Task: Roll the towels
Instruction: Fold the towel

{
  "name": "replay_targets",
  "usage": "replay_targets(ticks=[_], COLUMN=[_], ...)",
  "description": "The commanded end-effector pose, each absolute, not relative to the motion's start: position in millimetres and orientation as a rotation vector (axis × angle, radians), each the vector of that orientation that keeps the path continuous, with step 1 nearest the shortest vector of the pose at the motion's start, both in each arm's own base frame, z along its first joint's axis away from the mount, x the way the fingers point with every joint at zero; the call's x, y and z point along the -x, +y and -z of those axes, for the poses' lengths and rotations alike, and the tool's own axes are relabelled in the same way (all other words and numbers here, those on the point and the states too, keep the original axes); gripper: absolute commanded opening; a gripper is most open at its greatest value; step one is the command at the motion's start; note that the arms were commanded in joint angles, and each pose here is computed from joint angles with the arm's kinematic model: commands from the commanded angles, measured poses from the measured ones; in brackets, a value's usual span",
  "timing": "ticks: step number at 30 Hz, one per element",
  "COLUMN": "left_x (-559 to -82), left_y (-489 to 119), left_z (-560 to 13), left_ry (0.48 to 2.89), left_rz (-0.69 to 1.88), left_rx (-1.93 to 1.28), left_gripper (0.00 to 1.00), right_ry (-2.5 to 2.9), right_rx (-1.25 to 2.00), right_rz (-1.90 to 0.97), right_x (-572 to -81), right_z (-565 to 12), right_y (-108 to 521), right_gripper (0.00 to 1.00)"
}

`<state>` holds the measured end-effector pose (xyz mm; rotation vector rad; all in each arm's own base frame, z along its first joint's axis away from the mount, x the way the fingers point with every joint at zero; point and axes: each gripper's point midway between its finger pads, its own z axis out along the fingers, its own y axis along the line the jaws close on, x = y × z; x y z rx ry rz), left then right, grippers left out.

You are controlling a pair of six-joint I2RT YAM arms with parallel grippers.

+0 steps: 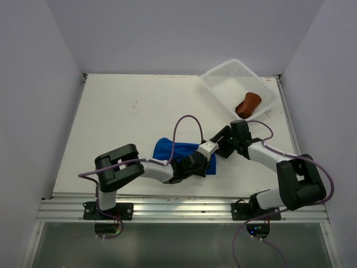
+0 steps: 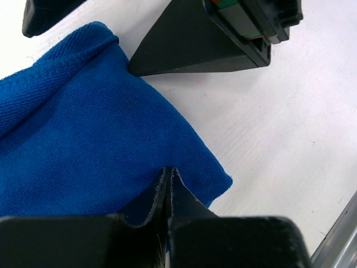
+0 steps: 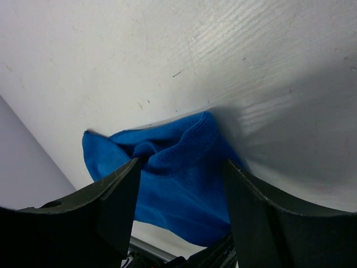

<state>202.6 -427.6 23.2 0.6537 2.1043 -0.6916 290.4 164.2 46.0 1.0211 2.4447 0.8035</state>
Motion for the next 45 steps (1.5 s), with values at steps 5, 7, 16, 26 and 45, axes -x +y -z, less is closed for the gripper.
replay_targets(ticks=[5, 7, 16, 26, 45], left_x=[-196, -195, -194, -193, -192], left_y=[-420, -420, -420, -419, -419], left_z=[-15, -15, -14, -12, -14], left_ry=[2.134, 2.134, 2.133, 2.137, 2.132], left_rz=[0.662, 0.663, 0.668, 0.668, 0.673], left_rx=[-0.662, -0.663, -0.670, -0.676, -0.676], left_gripper=[0.00, 0.00, 0.00, 0.00, 0.00], right_ry=[2.362, 2.342, 2.245, 2.259, 2.357], right_rx=[-1.043, -1.055, -1.095, -1.072, -0.944], right_rz=[-0.869, -0.873, -0.880, -0.837, -0.741], right_x=[-318, -323, -340, -349, -351], right_z=[-58, -57, -63, -64, -69], right_y=[174, 174, 173, 172, 171], right_gripper=[0.64, 0.64, 0.64, 0.64, 0.64])
